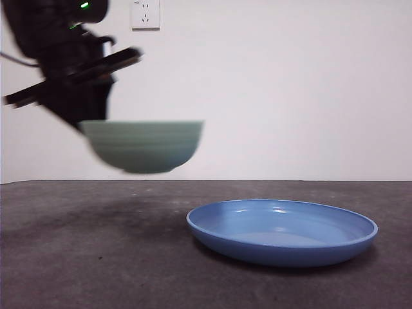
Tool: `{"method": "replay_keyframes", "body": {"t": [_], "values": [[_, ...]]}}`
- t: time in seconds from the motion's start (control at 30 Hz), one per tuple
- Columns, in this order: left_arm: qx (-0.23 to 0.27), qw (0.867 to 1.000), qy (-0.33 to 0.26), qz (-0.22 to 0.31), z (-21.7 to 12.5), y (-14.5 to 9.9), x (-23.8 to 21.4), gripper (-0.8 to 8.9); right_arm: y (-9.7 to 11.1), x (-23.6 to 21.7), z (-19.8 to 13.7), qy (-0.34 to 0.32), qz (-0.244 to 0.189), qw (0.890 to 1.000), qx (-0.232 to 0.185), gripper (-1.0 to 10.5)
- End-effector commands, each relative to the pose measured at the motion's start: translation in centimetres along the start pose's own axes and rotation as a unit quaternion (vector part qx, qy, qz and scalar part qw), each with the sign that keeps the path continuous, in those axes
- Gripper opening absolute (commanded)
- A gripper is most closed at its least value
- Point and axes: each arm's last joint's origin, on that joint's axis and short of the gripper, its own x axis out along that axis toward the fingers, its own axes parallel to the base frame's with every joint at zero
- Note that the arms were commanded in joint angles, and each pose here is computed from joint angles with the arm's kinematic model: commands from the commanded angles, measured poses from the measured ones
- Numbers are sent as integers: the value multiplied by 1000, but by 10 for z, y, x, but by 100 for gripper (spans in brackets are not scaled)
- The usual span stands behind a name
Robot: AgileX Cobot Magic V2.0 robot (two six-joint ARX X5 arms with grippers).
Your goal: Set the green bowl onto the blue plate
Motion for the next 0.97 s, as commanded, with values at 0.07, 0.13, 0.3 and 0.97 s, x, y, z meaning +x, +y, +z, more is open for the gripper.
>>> {"method": "replay_keyframes", "body": {"t": [0.07, 0.13, 0.3, 0.97], "values": [[17, 1000, -3, -20, 17, -26, 6, 17, 3, -3, 4, -8, 5, 1000, -9, 605], [24, 999, 1, -27, 22, -40, 13, 17, 3, -3, 4, -8, 5, 1000, -9, 605], [42, 998, 0, -45, 30, -70, 36, 18, 3, -3, 4, -8, 5, 1000, -9, 605], [50, 998, 17, -42, 27, -105, 93, 18, 3, -3, 4, -8, 5, 1000, -9, 605]]}}
